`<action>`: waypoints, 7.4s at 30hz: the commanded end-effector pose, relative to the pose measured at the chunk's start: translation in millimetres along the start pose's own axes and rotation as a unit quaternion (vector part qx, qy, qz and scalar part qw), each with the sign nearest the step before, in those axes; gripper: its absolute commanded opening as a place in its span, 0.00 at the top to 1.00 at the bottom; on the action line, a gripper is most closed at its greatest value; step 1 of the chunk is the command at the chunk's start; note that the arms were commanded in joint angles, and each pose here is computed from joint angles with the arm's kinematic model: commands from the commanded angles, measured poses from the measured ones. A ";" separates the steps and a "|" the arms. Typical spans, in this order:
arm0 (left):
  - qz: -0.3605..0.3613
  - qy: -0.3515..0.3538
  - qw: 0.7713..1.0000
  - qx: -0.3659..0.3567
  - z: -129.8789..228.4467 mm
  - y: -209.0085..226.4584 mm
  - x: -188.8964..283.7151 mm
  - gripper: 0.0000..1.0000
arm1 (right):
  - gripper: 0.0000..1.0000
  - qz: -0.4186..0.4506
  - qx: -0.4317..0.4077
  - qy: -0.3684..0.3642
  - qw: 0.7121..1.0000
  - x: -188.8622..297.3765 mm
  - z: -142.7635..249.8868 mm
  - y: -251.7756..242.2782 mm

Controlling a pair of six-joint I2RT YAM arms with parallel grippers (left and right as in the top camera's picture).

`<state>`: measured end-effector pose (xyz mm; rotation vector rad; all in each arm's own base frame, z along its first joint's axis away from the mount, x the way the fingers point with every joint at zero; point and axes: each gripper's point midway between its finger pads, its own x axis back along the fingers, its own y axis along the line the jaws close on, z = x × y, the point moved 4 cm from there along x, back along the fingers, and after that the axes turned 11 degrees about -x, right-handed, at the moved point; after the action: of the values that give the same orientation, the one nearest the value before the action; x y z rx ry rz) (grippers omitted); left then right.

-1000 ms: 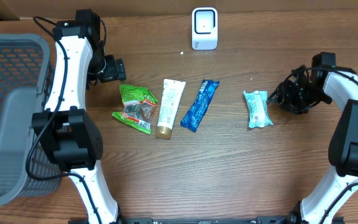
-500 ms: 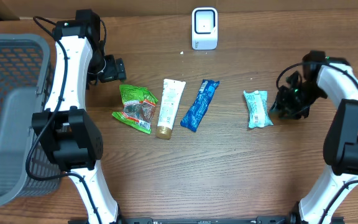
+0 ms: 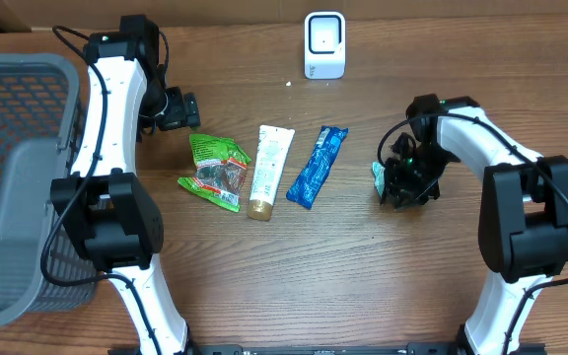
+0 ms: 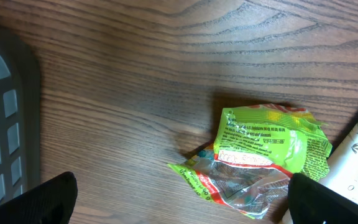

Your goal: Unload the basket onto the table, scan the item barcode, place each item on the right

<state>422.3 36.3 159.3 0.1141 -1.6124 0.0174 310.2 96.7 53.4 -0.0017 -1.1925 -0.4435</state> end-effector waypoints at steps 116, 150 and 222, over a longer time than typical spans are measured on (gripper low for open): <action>0.004 -0.010 1.000 0.002 1.3 -4.0 8.9 0.00 | 0.96 0.325 0.366 -0.707 0.511 181.0 -154.4 211.1; 0.004 -0.010 1.000 0.001 1.3 -4.8 9.0 0.01 | 0.96 0.366 0.457 -0.688 0.429 164.1 -175.0 218.3; 0.004 -0.010 1.000 0.001 1.3 -4.8 9.0 0.00 | 0.96 -0.201 -0.293 -0.367 0.860 158.3 -88.2 -153.9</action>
<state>422.2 35.1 158.9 0.1100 -1.6115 0.0188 390.3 -103.4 141.8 -0.5092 -1.8564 -1.0492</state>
